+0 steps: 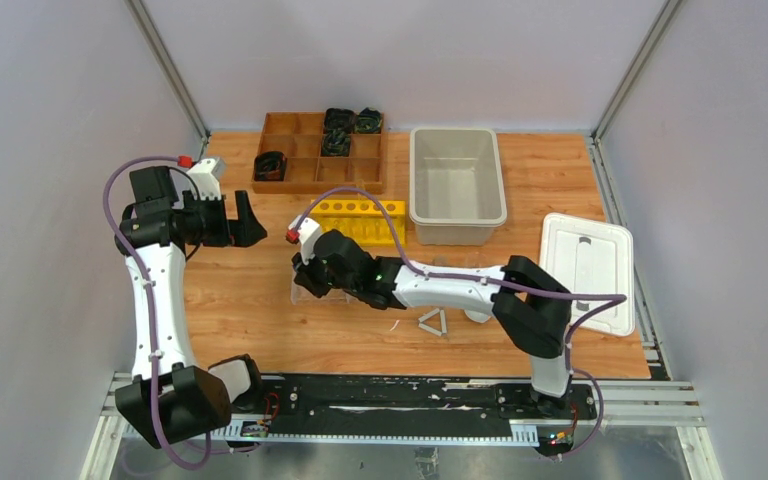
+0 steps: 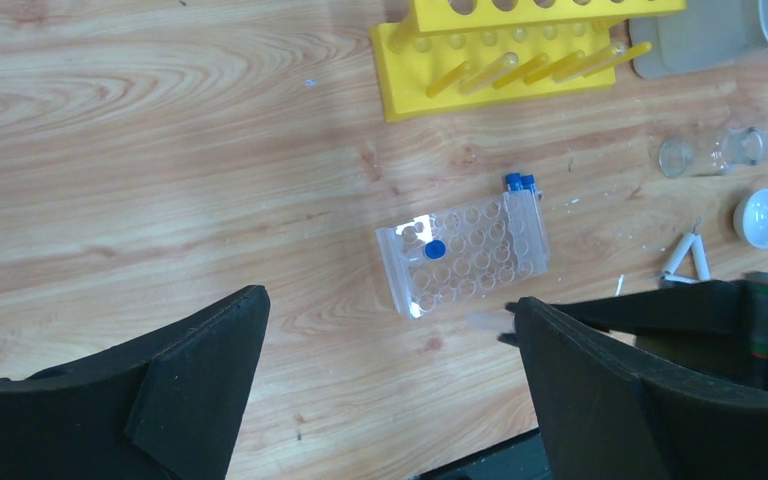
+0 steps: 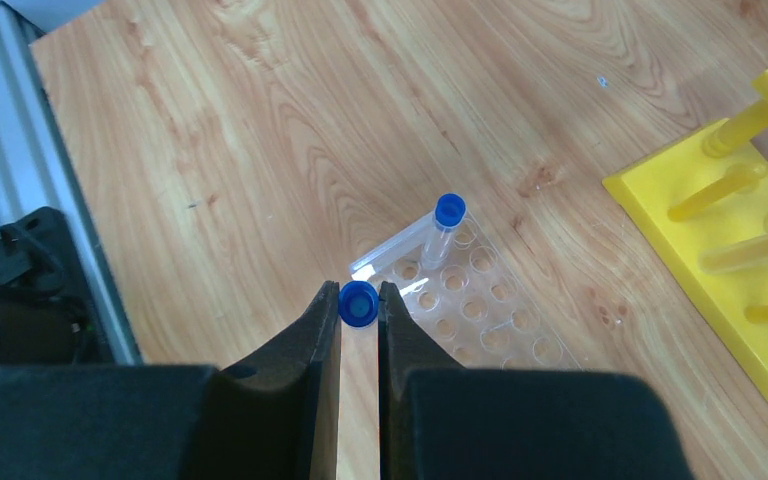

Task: Organize the chemistry lab equipment

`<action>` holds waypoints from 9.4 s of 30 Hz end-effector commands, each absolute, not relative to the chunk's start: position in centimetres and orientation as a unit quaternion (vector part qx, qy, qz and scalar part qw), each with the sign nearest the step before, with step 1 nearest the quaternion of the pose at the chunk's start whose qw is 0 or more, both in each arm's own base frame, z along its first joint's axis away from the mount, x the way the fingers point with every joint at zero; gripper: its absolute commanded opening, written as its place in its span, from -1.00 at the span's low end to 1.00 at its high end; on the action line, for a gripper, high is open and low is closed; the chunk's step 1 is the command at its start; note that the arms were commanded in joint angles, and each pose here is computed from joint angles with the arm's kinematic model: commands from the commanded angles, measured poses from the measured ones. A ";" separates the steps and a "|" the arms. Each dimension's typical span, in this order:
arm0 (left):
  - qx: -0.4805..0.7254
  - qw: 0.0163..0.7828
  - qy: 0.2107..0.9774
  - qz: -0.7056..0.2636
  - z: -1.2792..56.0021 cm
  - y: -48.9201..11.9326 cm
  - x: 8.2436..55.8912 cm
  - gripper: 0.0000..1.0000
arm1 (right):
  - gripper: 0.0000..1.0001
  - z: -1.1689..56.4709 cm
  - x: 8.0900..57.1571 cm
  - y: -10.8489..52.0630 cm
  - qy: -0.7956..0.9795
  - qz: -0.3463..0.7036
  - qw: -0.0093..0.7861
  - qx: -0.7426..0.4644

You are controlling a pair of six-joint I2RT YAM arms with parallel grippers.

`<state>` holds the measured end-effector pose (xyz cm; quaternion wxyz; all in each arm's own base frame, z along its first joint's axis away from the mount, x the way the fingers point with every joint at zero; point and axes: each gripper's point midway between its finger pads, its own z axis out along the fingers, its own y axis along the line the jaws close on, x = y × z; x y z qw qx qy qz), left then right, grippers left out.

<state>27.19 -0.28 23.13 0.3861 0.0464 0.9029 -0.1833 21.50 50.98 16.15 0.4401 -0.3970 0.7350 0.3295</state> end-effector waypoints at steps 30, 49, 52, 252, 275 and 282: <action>0.061 0.408 0.895 -0.170 23.8 -0.1 26.9 1.00 | -1.00 11.5 22.6 54.4 0.729 0.302 0.449 -0.420; 0.063 0.411 0.894 -0.165 24.1 0.0 27.1 1.00 | -1.00 9.6 22.3 54.1 0.732 0.291 0.442 -0.430; 0.063 0.410 0.895 -0.166 24.0 0.0 27.1 1.00 | -1.00 10.1 22.3 53.9 0.726 0.294 0.452 -0.427; 0.286 0.450 0.775 -0.338 26.7 -10.5 21.9 -1.00 | -0.62 33.7 24.6 49.7 0.770 0.478 0.373 -0.198; 0.118 0.428 0.867 -0.224 27.3 -5.4 26.4 1.00 | -1.00 24.0 27.8 45.1 0.735 0.291 0.533 -0.300; 0.093 0.416 0.879 -0.213 26.3 -4.3 27.1 1.00 | -1.00 19.7 26.3 48.1 0.715 0.280 0.533 -0.354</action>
